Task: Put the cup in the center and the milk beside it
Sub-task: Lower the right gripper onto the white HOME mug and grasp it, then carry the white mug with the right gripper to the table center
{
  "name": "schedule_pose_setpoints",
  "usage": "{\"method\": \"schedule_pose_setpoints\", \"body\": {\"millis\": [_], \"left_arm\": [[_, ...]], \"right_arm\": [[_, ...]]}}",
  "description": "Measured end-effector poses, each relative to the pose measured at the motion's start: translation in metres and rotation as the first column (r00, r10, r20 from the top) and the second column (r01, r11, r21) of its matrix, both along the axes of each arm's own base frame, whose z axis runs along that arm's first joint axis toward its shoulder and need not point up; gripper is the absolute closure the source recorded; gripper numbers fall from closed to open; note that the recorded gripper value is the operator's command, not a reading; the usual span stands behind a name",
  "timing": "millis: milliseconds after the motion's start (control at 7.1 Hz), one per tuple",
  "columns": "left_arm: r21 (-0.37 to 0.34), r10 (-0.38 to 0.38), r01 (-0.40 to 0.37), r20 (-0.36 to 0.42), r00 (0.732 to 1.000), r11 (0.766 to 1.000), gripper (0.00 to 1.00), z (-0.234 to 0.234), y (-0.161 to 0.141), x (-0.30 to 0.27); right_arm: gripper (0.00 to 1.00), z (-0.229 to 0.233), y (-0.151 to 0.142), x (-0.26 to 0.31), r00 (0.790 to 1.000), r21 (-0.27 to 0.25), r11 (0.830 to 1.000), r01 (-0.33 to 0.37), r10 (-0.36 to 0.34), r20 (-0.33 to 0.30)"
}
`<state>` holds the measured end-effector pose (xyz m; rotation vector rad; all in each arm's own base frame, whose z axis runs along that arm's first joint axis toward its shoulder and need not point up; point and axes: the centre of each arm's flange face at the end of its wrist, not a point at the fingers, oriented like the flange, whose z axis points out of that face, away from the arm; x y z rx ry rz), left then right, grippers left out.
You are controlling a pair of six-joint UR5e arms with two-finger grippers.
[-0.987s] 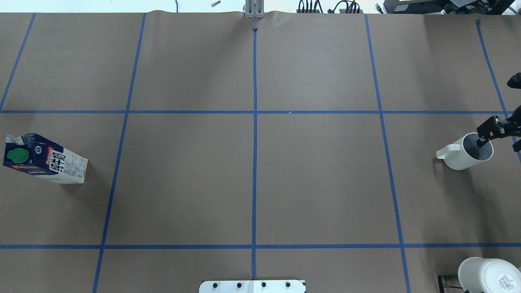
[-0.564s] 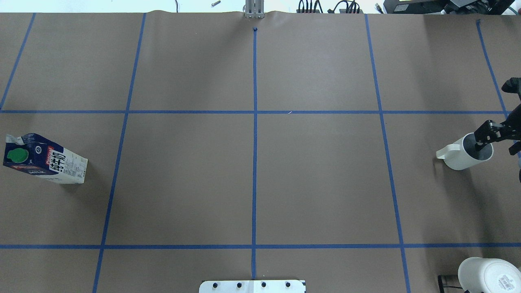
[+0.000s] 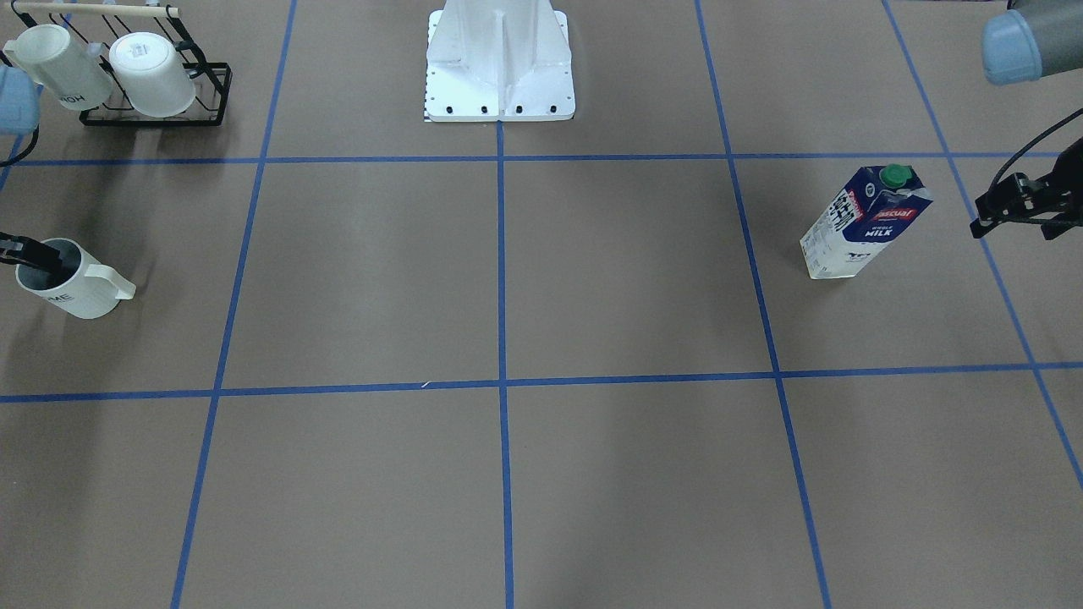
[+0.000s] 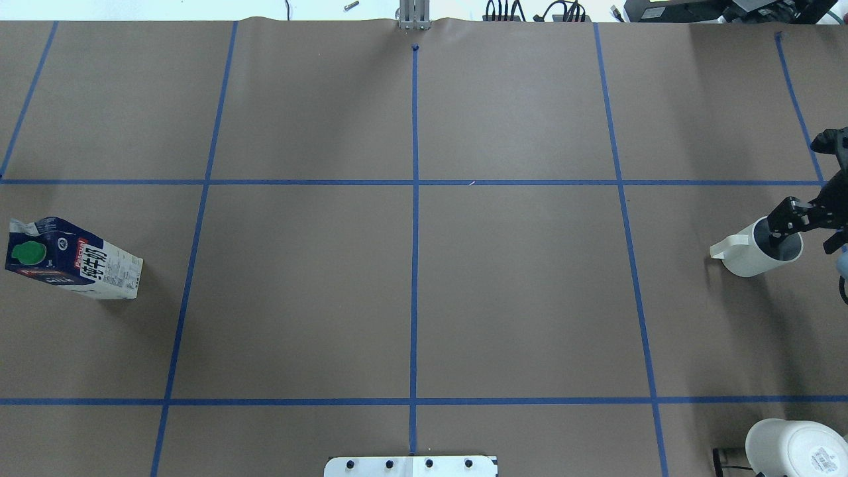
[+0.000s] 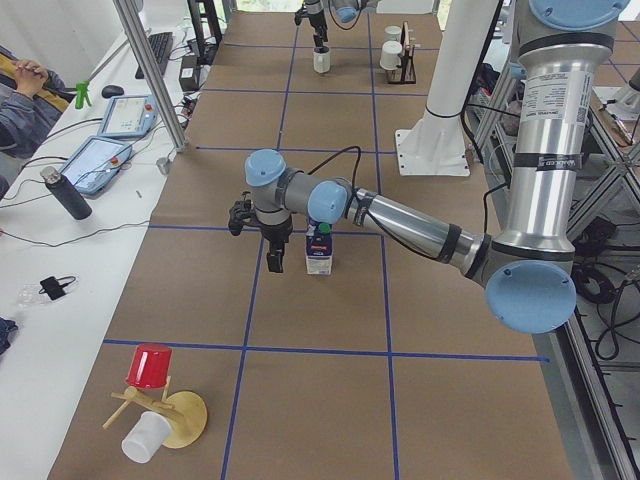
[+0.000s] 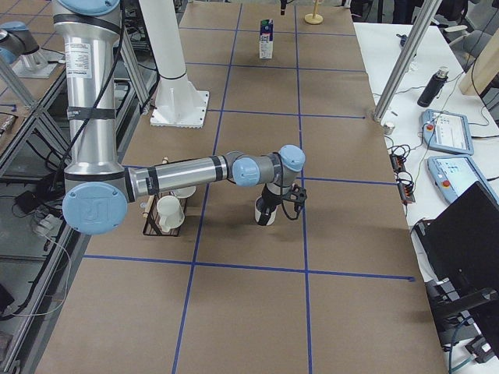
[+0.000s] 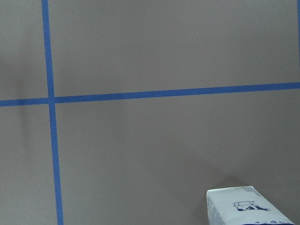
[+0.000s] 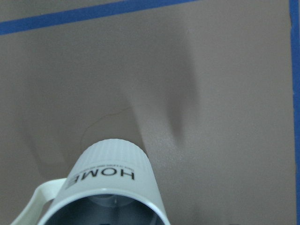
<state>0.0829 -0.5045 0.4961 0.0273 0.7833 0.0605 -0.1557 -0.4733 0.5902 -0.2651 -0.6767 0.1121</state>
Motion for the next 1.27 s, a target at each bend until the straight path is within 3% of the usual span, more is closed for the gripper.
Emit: {"method": "schedule_pose_setpoints", "body": {"millis": [141, 282, 423, 846, 1128, 1268], "left_arm": [[0.0, 0.0, 0.0, 0.0, 1.0, 1.0, 0.02, 0.0, 0.0, 0.0], [0.0, 0.0, 0.0, 0.0, 1.0, 1.0, 0.02, 0.0, 0.0, 0.0], [0.001, 0.0, 0.0, -0.001, 1.0, 1.0, 0.02, -0.001, 0.0, 0.0], [0.003, 0.0, 0.0, -0.001, 1.0, 1.0, 0.02, -0.002, -0.001, 0.0], [0.003, 0.0, 0.0, -0.001, 1.0, 1.0, 0.02, -0.002, -0.001, 0.0], [0.003, 0.0, 0.0, -0.002, 1.0, 1.0, 0.02, -0.002, -0.001, 0.0]], "right_arm": [[0.16, 0.005, -0.001, -0.004, 1.0, 0.006, 1.0, -0.006, 0.006, 0.007], [0.37, 0.013, -0.003, -0.009, 1.0, 0.012, 1.0, -0.02, 0.02, 0.017], [0.97, 0.018, -0.004, -0.012, 0.999, 0.01, 0.999, -0.037, 0.037, 0.035], [1.0, -0.002, -0.003, -0.018, 0.991, -0.034, 0.996, -0.087, 0.09, 0.1], [1.0, -0.026, -0.001, -0.016, 0.988, 0.007, 0.996, -0.091, 0.089, 0.124], [1.0, -0.051, -0.002, -0.016, 0.986, 0.054, 0.994, -0.091, 0.082, 0.147]]}}
